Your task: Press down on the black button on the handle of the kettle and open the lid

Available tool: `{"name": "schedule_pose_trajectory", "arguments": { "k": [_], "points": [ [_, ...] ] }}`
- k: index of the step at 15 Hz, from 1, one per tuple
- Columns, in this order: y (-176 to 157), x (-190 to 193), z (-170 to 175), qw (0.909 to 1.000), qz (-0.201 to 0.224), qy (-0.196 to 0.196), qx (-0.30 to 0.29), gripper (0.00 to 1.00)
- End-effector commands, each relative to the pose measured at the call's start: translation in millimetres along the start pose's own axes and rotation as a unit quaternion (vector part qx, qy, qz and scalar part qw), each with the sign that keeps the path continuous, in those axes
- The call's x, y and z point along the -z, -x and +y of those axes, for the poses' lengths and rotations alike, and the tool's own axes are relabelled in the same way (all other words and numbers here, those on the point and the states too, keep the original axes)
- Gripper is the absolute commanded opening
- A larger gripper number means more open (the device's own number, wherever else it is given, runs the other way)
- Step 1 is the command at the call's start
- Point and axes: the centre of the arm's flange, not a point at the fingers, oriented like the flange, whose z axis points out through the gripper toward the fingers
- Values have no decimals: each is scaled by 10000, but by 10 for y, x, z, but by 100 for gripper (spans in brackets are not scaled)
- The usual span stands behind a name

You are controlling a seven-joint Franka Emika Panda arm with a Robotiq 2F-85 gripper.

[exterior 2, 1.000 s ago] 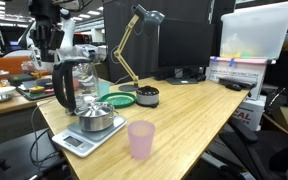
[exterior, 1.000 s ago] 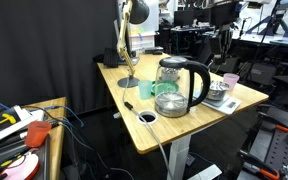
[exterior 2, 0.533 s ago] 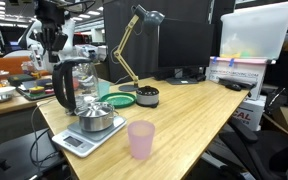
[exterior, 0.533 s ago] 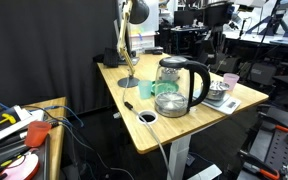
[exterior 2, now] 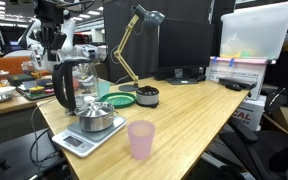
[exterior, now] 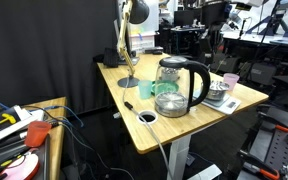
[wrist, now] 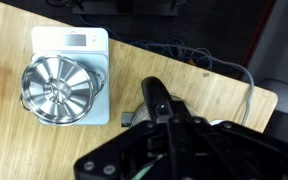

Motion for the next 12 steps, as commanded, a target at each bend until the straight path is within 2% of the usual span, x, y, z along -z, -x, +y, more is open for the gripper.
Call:
{"name": "schedule_pose_trajectory", "arguments": {
  "k": [1,12],
  "points": [
    [-38,-25,16,9999,-45,17,-110,0],
    [-76,-233,48,9992,-260,-10,-290,0]
  ]
}}
